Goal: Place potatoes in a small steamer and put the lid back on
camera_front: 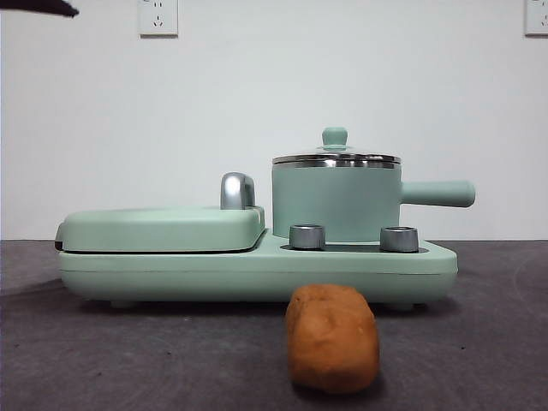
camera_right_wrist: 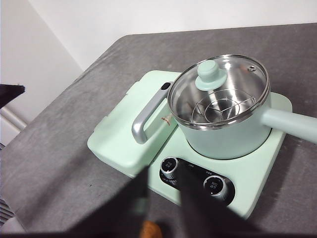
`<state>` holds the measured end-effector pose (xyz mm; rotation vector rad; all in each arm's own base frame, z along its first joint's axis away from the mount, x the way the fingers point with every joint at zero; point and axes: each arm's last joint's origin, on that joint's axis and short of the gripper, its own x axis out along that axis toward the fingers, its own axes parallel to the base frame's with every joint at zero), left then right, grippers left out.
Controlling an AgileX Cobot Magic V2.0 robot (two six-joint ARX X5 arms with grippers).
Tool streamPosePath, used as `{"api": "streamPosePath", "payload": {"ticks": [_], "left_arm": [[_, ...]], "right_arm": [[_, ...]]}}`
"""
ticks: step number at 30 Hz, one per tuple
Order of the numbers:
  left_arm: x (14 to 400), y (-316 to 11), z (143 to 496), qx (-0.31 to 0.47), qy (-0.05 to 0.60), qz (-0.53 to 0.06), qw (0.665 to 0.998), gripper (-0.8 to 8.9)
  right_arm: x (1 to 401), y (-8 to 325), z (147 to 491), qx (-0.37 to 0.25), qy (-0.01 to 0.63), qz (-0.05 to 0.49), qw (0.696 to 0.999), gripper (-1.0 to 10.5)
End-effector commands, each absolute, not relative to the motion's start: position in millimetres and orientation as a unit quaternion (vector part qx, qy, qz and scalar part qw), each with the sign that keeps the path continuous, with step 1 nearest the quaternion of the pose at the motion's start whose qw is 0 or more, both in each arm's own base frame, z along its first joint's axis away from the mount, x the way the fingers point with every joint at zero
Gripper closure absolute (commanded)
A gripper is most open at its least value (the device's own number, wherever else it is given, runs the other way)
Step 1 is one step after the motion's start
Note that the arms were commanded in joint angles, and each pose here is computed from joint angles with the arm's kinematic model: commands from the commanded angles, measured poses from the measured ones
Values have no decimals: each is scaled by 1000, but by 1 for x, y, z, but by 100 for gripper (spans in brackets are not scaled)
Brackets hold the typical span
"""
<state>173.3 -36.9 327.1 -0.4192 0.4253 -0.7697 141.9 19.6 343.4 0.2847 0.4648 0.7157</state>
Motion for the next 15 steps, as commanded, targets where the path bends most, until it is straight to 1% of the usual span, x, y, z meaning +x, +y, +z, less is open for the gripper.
{"api": "streamPosePath", "payload": {"ticks": [1, 2, 4, 9, 15], "left_arm": [[173, -39, 338, -186, 184, -382, 886, 359], [173, -40, 340, -185, 181, -385, 886, 339], [172, -41, 345, -181, 175, -391, 885, 337], [177, -49, 359, -174, 170, -410, 879, 337], [194, -69, 377, -140, 194, -446, 862, 338]], "right_arm": [[142, 20, 348, 129, 215, 350, 902, 578], [142, 20, 348, 130, 216, 350, 902, 542], [142, 20, 348, 132, 219, 349, 901, 508], [140, 20, 343, 143, 246, 345, 894, 507], [138, 22, 341, 146, 259, 350, 888, 508]]}}
